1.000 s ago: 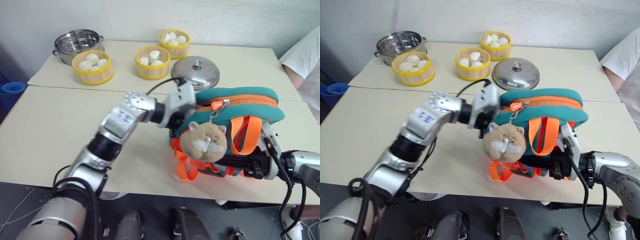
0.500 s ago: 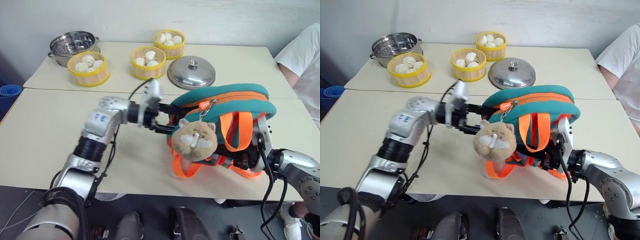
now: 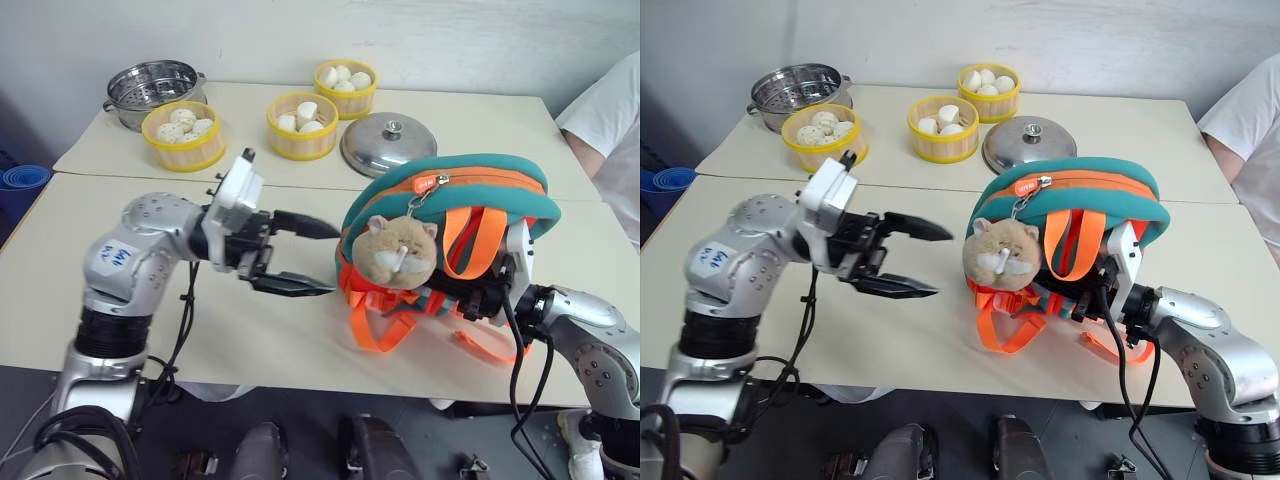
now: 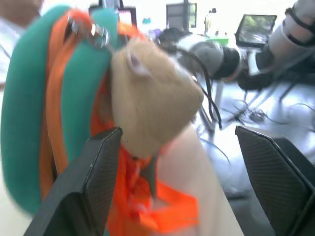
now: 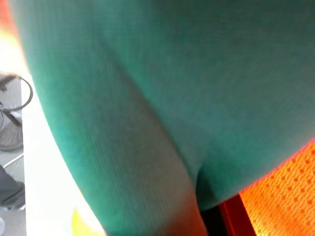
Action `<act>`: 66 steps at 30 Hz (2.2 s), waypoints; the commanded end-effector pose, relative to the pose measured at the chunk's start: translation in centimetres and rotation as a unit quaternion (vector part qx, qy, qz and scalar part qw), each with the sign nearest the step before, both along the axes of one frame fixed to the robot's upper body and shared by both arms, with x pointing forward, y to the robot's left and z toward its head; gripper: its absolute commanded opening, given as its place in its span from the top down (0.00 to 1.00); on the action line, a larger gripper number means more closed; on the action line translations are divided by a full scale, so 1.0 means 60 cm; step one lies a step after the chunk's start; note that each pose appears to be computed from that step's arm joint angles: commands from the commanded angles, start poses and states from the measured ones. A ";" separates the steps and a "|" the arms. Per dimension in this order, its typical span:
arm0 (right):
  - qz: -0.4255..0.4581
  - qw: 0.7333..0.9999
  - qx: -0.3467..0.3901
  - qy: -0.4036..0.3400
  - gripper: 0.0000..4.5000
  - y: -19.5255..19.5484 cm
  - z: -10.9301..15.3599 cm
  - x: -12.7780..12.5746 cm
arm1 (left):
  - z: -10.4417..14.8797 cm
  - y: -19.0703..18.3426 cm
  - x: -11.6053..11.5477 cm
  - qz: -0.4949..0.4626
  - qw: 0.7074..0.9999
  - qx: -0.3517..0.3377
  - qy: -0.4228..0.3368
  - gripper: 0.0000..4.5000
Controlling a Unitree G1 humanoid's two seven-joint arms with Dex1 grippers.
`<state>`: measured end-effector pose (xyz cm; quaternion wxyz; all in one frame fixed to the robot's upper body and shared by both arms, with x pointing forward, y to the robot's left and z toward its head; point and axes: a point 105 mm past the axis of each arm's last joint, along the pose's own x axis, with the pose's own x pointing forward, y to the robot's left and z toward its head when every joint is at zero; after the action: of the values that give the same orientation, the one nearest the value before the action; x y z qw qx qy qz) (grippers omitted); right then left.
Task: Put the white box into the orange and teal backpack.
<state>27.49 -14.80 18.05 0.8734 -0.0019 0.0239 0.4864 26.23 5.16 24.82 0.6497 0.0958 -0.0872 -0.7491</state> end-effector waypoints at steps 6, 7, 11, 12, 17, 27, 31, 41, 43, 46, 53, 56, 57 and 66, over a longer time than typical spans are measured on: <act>0.007 0.999 0.031 0.009 1.00 0.013 0.011 -0.012 | -0.005 -0.049 0.002 0.008 0.997 -0.072 -0.008 0.14; 0.005 0.999 0.031 0.008 1.00 0.012 0.012 -0.011 | -0.006 -0.051 0.002 0.008 0.997 -0.072 -0.007 0.18; -0.006 0.999 0.046 0.002 1.00 0.004 0.023 -0.006 | -0.008 -0.043 0.041 0.074 0.993 -0.065 -0.069 0.38; -0.010 0.998 0.057 0.002 1.00 0.002 0.028 -0.005 | -0.004 -0.040 0.049 0.085 0.991 -0.069 -0.077 0.45; 0.002 0.985 0.171 0.008 1.00 -0.005 0.082 -0.014 | 0.035 0.017 0.062 0.086 0.992 -0.075 -0.050 0.79; -0.006 0.991 0.123 0.053 1.00 -0.013 0.034 -0.032 | 0.050 0.135 0.134 0.188 0.981 0.011 -0.034 0.96; -0.017 0.990 0.135 0.045 1.00 -0.011 0.034 -0.033 | -0.039 0.159 0.161 0.231 0.965 0.122 -0.024 0.96; -0.036 0.991 0.123 0.047 1.00 -0.011 0.010 -0.036 | -0.162 0.109 0.122 0.168 0.971 0.171 0.000 0.96; -0.044 0.992 0.106 0.045 1.00 -0.014 0.000 -0.036 | -0.171 0.106 0.108 0.162 0.973 0.166 0.004 0.96; -0.062 0.995 0.077 0.025 1.00 -0.020 -0.012 -0.033 | -0.183 0.106 0.085 0.149 0.975 0.161 0.022 0.96; -0.087 0.996 0.035 -0.016 0.85 -0.031 -0.030 -0.031 | -0.189 0.136 0.085 0.216 0.968 0.116 0.057 0.75; -0.066 0.997 -0.008 -0.030 0.65 -0.037 -0.036 -0.054 | -0.174 0.170 0.068 0.231 0.964 0.113 0.066 0.54; -0.051 0.997 -0.038 -0.037 0.57 -0.042 -0.039 -0.068 | -0.172 0.190 0.060 0.241 0.961 0.118 0.074 0.46; -0.109 0.975 -0.165 -0.100 0.00 -0.157 -0.037 -0.104 | -0.180 0.282 -0.008 0.291 0.946 0.122 0.075 0.00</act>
<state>21.53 -23.37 14.86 0.9099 -0.1567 0.0365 0.3823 26.07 21.81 12.79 0.8269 0.1102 0.1111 -0.5402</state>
